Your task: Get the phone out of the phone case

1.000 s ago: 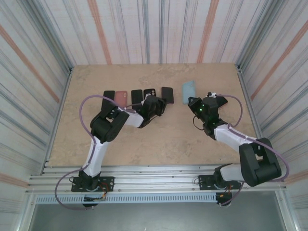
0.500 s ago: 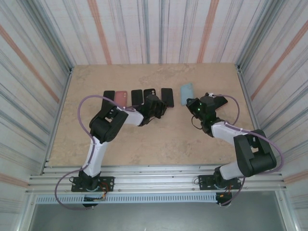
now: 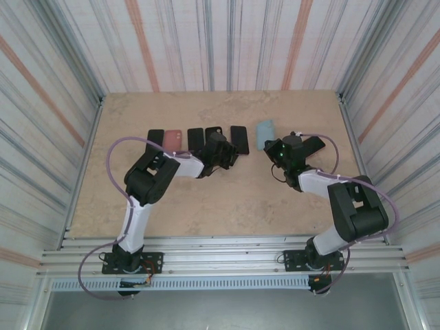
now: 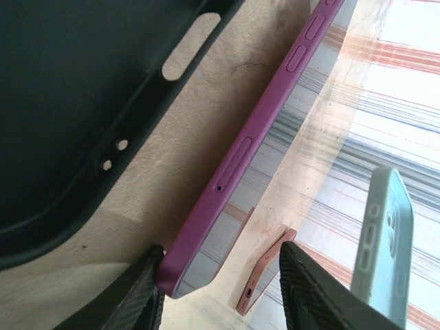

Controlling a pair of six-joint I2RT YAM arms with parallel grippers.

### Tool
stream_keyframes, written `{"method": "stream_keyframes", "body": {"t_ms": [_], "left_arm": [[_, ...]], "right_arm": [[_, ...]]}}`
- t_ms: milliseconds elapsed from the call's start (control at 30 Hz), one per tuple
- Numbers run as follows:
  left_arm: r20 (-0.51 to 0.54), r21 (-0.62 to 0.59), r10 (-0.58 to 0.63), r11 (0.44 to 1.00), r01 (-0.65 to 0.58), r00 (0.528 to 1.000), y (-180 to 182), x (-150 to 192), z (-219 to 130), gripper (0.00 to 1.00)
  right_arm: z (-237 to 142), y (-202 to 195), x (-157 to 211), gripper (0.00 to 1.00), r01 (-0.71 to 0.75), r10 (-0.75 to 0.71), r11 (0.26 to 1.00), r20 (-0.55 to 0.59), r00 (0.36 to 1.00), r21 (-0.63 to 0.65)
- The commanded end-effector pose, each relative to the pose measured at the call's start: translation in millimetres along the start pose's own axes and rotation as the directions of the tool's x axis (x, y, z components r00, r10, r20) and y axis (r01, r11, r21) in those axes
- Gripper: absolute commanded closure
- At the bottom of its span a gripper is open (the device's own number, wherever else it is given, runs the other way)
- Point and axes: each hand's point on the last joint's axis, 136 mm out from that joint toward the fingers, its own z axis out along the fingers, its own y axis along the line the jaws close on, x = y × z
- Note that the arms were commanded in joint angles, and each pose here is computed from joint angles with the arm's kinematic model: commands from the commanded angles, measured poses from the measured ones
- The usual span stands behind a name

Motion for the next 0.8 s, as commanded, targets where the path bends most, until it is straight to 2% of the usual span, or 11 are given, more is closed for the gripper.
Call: {"method": "stream_keyframes", "body": {"t_ms": [0,467,767], "left_arm": [[-0.005,-0.035,-0.015,0.999,0.015,1.000,-1,-2,-11,0.50],[-0.012,-0.048,-0.014,0.999,0.013,1.000,2,-8,-15,0.44],[-0.026,-0.034,-0.013,0.999,0.013,1.000,-5,-5,-24,0.42]], "right_arm": [[13,11,0,0.95,0.008,-0.008,0.998,-0.005,1.000,-0.057],[54,-10,10,0.94,-0.030,0.028,0.999,-0.045,0.999,-0.039],[62,-30,14,0.90,-0.064,0.064,0.998,-0.046,0.997,-0.005]]}}
